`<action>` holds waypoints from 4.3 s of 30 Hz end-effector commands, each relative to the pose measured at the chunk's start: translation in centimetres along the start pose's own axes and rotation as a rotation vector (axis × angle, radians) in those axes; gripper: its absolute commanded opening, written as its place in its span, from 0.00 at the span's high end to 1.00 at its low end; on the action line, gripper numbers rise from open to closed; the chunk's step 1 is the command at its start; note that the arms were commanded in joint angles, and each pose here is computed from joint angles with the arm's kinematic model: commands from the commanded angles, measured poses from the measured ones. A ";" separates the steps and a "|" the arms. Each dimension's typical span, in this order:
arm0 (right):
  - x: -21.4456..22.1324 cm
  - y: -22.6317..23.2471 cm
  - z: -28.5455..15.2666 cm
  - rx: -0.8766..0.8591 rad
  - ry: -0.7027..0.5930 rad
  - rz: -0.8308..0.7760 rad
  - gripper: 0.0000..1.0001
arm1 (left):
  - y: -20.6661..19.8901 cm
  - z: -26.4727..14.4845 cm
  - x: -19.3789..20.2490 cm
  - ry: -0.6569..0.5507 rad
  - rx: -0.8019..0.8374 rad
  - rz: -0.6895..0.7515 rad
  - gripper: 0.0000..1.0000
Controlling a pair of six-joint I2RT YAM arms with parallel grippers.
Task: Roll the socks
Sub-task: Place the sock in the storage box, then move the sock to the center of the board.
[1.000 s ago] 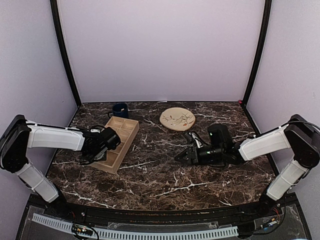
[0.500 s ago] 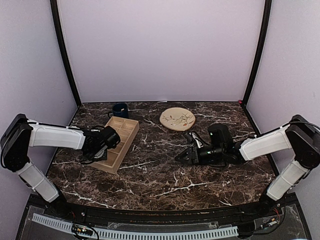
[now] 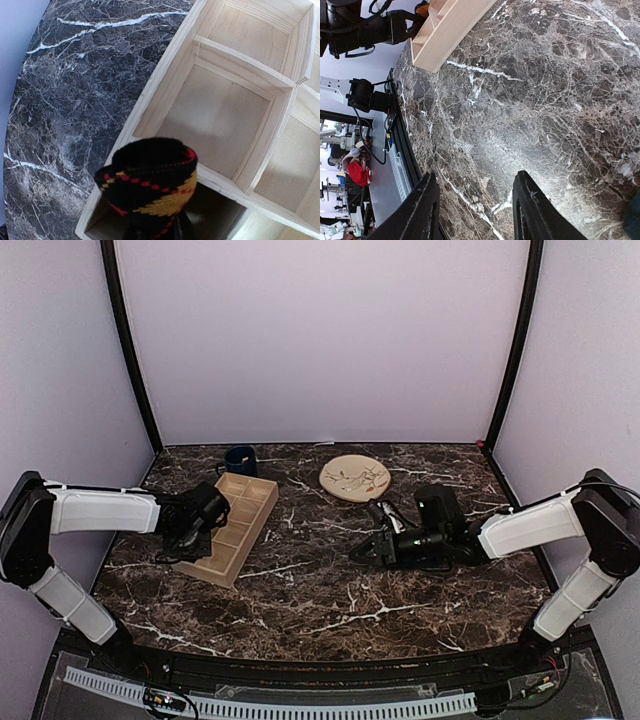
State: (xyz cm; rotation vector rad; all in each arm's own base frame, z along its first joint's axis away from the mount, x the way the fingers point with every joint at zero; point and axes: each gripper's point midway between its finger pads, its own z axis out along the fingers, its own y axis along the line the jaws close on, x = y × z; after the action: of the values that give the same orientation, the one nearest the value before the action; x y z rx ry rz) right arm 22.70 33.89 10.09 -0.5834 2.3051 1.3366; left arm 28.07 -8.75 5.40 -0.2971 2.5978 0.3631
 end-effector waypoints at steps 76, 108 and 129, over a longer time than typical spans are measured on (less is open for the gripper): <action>-2.8 -0.1 1.0 0.060 -0.037 -0.071 0.54 | -1.0 -8.6 -6.8 -0.094 0.397 -0.121 0.46; -0.1 -10.8 -0.5 0.617 -0.011 0.155 0.59 | -20.1 -11.9 -2.5 -0.295 0.810 0.387 0.53; -11.9 1.4 12.7 0.136 -0.264 0.161 0.56 | -16.3 -13.4 -3.2 -0.430 0.773 0.326 0.53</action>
State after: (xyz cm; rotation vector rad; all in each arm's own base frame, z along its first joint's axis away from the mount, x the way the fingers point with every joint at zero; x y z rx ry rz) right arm 31.69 44.55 5.89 -0.1717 2.4476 1.0712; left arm 29.32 -28.47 13.69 0.4525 2.2085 -0.4449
